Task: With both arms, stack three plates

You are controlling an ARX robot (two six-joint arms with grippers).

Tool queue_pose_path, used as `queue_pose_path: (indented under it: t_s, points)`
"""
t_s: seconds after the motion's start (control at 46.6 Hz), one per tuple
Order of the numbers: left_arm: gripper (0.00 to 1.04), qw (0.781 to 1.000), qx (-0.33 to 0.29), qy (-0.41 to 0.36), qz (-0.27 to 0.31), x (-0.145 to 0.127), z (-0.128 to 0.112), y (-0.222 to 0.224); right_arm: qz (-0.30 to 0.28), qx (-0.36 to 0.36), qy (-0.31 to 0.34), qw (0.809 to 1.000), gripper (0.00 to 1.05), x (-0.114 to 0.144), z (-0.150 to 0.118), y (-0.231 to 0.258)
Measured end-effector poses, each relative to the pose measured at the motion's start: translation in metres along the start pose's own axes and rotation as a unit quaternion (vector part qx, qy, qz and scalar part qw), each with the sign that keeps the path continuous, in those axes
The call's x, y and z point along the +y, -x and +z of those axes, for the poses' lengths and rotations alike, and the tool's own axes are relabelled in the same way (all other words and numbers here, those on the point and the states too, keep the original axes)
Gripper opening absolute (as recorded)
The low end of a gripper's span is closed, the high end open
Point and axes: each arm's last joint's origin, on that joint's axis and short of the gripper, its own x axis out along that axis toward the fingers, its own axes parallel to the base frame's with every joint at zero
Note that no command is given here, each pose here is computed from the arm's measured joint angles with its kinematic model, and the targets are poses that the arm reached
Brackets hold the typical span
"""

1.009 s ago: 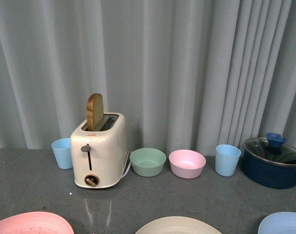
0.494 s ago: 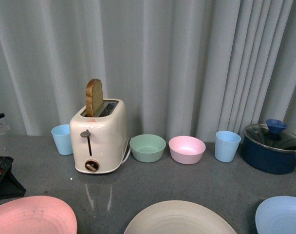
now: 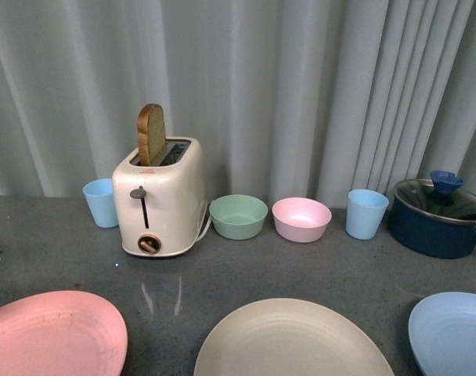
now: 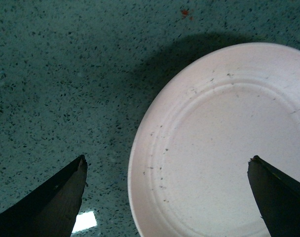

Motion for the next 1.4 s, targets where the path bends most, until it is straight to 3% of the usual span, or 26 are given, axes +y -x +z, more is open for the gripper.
queue_pose_path:
  t_s: [0.386,1.331,1.395]
  points:
    - [0.98,0.999,0.033,-0.010,-0.001,0.019,-0.025,-0.028,0.000,0.000,0.000,1.000,0.97,0.000,0.000,0.000]
    - [0.98,0.998,0.043,-0.048,0.009,0.025,-0.025,-0.058,0.000,0.000,0.000,1.000,0.97,0.000,0.000,0.000]
    - [0.94,0.998,0.044,-0.051,0.010,0.026,-0.026,-0.060,0.000,0.000,0.000,1.000,0.97,0.000,0.000,0.000]
